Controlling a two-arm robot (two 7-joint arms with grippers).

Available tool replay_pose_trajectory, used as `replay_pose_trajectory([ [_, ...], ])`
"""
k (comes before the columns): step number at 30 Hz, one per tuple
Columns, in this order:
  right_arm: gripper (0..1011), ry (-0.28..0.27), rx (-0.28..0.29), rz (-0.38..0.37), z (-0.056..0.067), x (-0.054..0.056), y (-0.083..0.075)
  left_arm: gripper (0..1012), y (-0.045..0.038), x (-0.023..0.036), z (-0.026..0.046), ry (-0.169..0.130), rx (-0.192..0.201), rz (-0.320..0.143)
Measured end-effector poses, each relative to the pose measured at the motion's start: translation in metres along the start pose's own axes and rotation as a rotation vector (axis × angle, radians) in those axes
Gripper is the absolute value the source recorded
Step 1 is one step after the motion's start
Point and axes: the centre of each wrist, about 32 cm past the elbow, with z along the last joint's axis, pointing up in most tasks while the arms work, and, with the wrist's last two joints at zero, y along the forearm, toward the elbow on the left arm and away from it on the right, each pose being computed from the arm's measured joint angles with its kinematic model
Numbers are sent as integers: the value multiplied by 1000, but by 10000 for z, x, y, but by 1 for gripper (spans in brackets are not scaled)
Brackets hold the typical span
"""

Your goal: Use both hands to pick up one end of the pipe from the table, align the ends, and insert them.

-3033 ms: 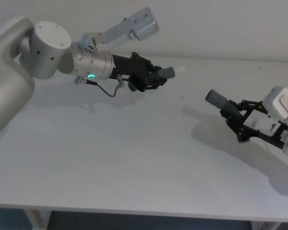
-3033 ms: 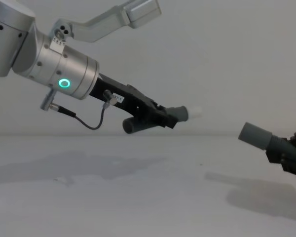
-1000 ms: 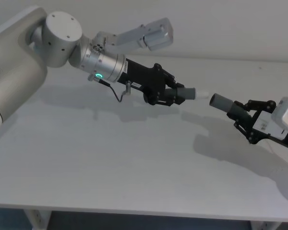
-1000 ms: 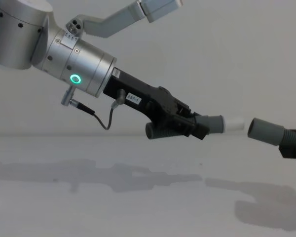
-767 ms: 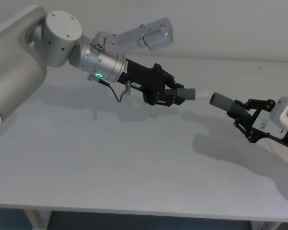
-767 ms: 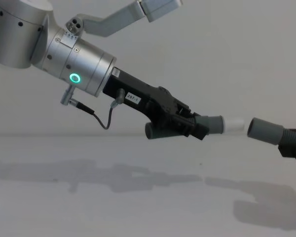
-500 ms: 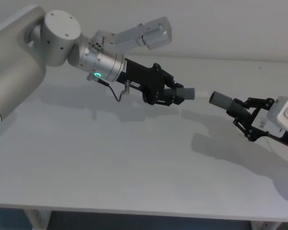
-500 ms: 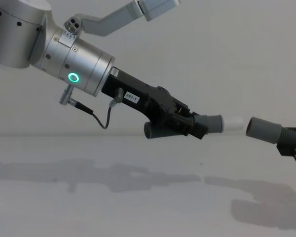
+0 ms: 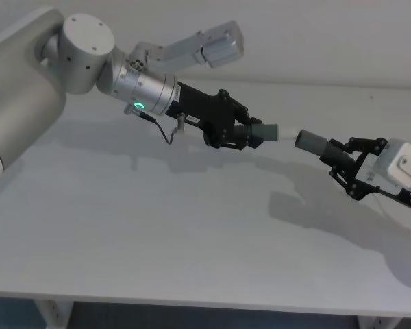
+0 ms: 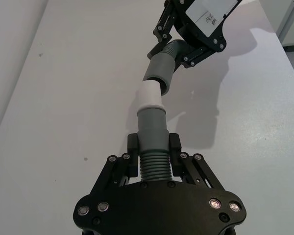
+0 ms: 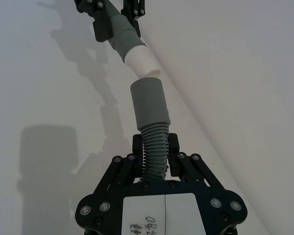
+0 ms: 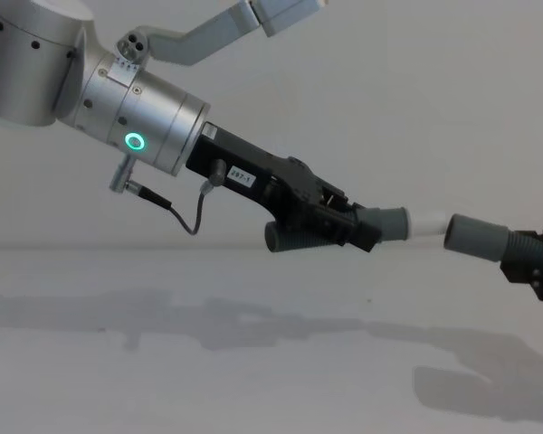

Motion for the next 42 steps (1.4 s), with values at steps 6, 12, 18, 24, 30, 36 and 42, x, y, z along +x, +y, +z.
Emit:
replay_pose_trajectory([
  [6,281,-15,7,0,23,14,8,354,-14,16,6,2,1,-4],
  [12,281,-20,14,-2,37,32,9,354,-37,31,13,3,6,-12],
  [18,281,-18,22,-3,45,57,3,354,-70,41,21,4,18,-20],
  [24,281,-16,29,0,48,82,1,354,-98,50,29,5,25,-27],
  [30,281,-16,34,4,44,95,7,354,-119,51,40,6,28,-34],
  [36,281,-17,37,10,37,102,16,354,-125,49,43,11,27,-34],
  [42,281,-17,38,13,32,106,20,354,-130,46,52,13,27,-32],
])
